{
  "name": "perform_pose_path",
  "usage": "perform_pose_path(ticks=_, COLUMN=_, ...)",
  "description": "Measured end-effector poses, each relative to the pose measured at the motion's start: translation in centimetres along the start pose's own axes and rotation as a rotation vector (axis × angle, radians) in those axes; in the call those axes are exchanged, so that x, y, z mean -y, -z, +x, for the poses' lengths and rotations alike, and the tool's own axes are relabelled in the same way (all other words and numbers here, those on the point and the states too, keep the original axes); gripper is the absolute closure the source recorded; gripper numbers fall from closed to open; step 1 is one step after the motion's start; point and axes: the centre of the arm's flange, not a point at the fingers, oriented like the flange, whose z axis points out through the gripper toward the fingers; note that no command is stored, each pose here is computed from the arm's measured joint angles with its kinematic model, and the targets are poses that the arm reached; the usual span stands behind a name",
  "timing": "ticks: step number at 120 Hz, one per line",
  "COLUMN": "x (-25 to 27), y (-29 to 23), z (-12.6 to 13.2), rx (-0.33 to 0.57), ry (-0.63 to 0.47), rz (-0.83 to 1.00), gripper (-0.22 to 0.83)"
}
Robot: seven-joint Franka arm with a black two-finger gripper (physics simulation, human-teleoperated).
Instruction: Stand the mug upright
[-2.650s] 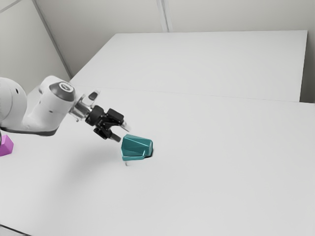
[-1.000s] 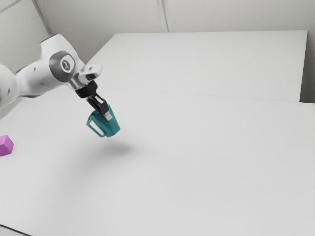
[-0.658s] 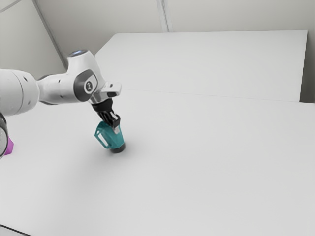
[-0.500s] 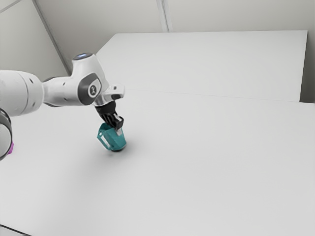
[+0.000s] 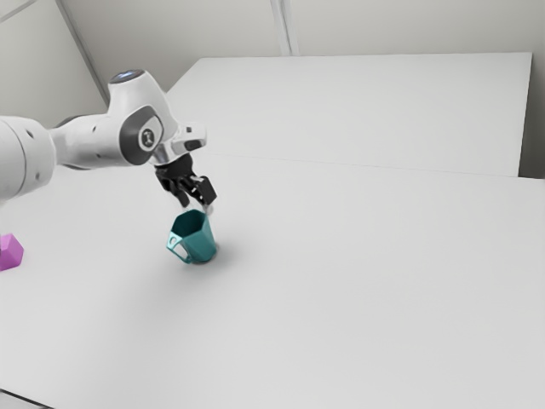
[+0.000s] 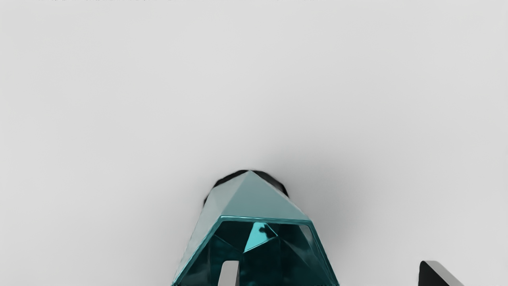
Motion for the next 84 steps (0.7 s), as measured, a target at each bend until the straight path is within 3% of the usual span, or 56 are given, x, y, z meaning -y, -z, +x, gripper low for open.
perform_pose_path(ticks=16, x=0.4, y=4.1, z=0.9, rx=-0.027, ry=0.019, rz=-0.001, gripper=0.07)
perform_pose_path(ticks=37, x=0.0, y=14.9, z=2.9, rx=-0.094, ry=0.016, rz=0.004, gripper=0.03)
perform_pose_path(ticks=53, x=-1.2, y=20.9, z=1.6, rx=-0.110, ry=0.007, rz=0.010, gripper=0.02)
perform_pose_path(ticks=84, x=-2.0, y=21.7, z=0.3, rx=-0.052, ry=0.018, rz=-0.015, gripper=0.00)
